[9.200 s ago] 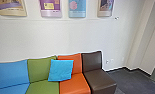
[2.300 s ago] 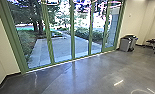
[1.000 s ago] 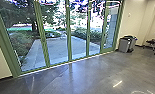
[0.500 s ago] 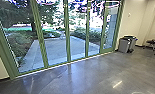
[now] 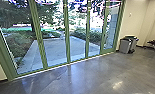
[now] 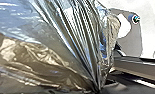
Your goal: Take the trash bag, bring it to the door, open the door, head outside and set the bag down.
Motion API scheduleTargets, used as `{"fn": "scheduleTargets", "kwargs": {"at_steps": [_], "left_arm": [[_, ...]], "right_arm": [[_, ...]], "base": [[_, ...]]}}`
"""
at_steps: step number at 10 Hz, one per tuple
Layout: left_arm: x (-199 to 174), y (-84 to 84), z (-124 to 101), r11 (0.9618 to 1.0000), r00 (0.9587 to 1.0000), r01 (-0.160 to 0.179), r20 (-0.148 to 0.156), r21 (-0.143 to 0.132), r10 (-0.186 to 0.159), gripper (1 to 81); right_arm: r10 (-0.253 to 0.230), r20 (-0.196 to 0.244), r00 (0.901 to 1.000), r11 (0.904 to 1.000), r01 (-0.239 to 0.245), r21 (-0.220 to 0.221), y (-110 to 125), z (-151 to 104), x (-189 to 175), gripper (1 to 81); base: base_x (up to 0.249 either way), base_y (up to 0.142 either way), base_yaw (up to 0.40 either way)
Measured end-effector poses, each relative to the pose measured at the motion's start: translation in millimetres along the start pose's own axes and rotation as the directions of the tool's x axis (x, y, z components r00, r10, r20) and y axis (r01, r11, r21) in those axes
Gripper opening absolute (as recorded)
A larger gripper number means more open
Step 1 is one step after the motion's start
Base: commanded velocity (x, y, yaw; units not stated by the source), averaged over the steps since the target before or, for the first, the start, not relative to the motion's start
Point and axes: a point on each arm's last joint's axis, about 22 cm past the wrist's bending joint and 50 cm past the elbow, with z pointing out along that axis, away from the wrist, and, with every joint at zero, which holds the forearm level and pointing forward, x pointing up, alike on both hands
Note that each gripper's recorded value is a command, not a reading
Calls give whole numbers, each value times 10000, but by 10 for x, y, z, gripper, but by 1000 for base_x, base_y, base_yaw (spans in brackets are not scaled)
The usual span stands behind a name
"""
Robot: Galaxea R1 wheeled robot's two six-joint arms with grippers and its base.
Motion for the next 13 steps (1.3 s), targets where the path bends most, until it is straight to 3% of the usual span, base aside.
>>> {"fn": "scheduleTargets", "kwargs": {"at_steps": [3,13], "left_arm": [[4,0,0,10000,10000,-1,-4,0,1,10],[-22,-4,1,10000,10000,0,20,3,0,10]], "right_arm": [[-2,-4,10000,10000,2,0,0,0,4,811],[4,-14,10000,10000,-4,4,-10,4,2,811]], "base": [[143,0,0],[148,-65,0]]}}
